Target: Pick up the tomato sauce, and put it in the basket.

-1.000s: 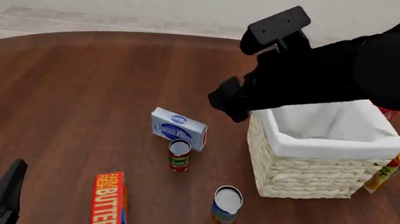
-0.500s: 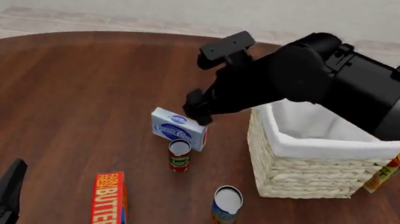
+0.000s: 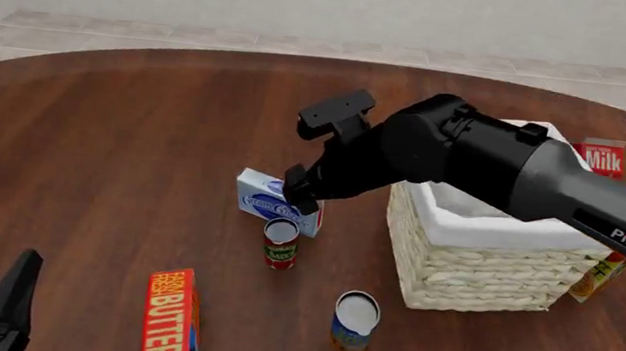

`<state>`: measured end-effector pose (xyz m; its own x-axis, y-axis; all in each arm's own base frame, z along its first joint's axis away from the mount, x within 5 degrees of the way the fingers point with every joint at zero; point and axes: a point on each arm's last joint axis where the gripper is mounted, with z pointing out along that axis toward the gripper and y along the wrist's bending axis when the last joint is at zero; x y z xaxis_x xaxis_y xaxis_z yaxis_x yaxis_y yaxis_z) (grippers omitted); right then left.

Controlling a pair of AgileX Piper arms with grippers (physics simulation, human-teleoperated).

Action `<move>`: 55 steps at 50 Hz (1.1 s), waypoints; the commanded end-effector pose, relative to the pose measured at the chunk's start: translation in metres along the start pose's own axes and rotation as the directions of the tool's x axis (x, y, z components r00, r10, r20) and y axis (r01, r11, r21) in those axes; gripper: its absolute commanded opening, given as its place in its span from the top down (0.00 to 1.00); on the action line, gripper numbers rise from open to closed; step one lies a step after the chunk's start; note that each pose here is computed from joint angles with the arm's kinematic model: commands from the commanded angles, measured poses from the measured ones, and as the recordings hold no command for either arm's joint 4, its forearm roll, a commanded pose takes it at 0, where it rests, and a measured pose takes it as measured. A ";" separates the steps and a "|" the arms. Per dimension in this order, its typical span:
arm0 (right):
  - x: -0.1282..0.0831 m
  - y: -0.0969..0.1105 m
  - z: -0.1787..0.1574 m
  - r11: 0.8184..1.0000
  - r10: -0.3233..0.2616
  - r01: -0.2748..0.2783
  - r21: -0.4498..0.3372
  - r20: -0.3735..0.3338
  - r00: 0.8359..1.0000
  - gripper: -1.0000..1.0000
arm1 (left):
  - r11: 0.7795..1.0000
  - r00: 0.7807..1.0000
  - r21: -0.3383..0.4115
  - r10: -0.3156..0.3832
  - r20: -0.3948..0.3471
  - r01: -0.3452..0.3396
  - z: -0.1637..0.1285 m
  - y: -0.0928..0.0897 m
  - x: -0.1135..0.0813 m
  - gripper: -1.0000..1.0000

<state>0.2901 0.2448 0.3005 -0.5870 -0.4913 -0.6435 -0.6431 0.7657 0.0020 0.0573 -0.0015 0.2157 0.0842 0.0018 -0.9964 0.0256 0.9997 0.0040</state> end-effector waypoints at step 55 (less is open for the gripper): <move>0.031 0.013 0.092 0.999 0.045 -0.047 -0.012 -0.106 0.993 0.00 | 1.000 1.000 0.000 0.000 0.000 0.000 0.000 0.000 0.000 0.00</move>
<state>0.3102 0.2725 0.2225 -0.6520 -0.5005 -0.5695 -0.6255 0.7796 0.0309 0.0573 -0.0015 0.2155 0.0843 0.0018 -0.9964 0.0255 0.9997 0.0039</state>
